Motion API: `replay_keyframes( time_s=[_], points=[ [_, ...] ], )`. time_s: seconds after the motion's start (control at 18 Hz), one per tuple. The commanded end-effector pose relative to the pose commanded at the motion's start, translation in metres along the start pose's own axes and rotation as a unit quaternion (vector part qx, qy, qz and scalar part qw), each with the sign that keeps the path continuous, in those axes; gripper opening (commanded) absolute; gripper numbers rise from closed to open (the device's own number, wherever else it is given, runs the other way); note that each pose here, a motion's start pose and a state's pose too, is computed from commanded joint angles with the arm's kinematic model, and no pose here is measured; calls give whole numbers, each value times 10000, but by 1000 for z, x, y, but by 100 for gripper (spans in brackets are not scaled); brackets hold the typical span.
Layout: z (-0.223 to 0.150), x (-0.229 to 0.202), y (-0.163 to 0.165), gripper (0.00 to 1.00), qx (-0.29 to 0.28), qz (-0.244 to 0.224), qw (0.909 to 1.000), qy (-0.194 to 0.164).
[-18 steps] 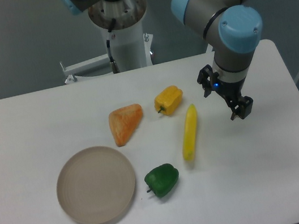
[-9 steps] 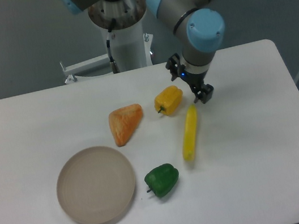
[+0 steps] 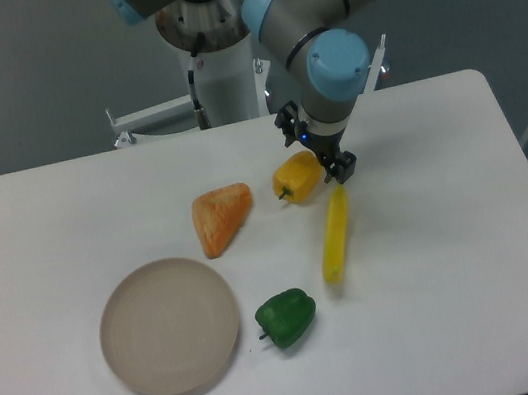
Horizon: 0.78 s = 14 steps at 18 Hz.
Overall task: Pick up the yellow pepper from the table
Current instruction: 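Lower the gripper onto the yellow pepper and close on it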
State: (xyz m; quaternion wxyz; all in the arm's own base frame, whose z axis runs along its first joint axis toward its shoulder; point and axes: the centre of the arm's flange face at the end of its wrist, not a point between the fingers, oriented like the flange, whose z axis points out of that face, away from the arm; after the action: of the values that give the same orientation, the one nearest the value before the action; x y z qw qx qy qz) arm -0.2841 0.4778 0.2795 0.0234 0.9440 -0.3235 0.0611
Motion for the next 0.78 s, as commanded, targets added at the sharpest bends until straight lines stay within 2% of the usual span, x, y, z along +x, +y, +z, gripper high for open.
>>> replay_keyframes(
  time_s=[0.33,0.72,0.78],
  points=[
    [16,10,-5,100,-37,29,9999,150],
    [38,17,-5,100,17,54,10000,-74],
    [37,16,-5,90,18,54,10000,-82]
  ],
)
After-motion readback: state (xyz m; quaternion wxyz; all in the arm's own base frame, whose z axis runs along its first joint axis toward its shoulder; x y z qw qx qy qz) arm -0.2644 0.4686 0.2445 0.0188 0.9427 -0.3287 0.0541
